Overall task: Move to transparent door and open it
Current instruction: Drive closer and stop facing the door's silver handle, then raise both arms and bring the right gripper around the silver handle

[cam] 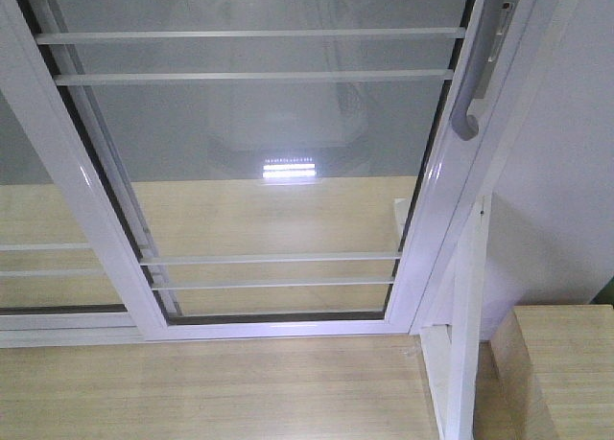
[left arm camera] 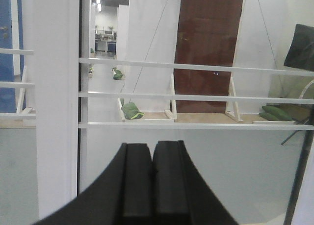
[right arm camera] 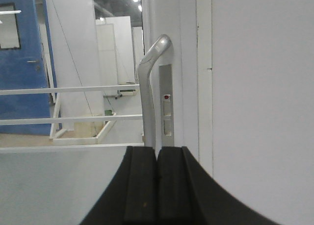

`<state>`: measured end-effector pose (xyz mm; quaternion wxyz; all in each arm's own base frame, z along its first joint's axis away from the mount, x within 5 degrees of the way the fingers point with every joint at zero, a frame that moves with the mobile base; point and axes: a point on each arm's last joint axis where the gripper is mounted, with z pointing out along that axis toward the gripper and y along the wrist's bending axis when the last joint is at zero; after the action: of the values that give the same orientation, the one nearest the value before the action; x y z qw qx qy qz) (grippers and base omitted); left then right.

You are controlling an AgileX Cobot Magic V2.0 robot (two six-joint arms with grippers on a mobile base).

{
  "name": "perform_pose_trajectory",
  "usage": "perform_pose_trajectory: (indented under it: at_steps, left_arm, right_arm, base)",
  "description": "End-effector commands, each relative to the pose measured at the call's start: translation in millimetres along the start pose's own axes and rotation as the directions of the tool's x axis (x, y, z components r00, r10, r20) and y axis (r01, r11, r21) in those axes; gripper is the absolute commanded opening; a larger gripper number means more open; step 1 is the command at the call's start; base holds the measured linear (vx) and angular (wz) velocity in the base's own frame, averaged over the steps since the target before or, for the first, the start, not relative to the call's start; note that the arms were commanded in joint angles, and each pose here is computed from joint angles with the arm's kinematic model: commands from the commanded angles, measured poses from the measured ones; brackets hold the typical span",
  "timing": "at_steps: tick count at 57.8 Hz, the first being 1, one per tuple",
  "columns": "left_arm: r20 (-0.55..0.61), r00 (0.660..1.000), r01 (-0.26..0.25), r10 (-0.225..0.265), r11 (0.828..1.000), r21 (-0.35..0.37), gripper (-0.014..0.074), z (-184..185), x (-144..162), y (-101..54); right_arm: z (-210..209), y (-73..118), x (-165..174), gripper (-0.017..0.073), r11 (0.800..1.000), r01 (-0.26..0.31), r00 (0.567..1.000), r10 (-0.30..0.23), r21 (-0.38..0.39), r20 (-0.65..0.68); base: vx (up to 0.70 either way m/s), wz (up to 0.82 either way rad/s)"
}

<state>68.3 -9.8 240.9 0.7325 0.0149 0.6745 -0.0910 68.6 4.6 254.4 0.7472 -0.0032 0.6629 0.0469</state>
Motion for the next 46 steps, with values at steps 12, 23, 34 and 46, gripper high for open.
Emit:
perform_pose_trajectory:
  at_steps: [12,23,34,46]
  left_arm:
    - [0.089,0.993,-0.071,0.073,0.997,-0.029,0.0003,91.0,-82.1,-6.5]
    - [0.027,0.997,-0.067,0.067,0.997,-0.031,0.0003,153.9,-94.9,-8.7]
    - [-0.001,0.998,-0.069,0.069,0.997,-0.035,0.0003,179.1,-88.5,-8.1]
    - [-0.013,0.997,-0.07,0.07,0.997,-0.036,0.0013,182.8,-83.9,-7.9]
  right_arm:
    - [97.8,4.1,-73.9,-0.0001,0.994,0.11,0.992,-0.11,0.001,-0.059]
    - [160.3,5.0,-91.3,-0.0001,0.993,0.118,0.992,-0.118,0.003,-0.056]
    - [184.0,4.4,-84.0,-0.0001,0.993,0.115,0.992,-0.114,0.004,-0.062]
    - [189.9,3.7,-76.4,0.0008,0.997,0.081,0.993,-0.08,0.009,-0.089]
  base:
    - [0.0,0.0]
    - [0.0,0.0]
    - [0.0,0.0]
    - [0.0,0.0]
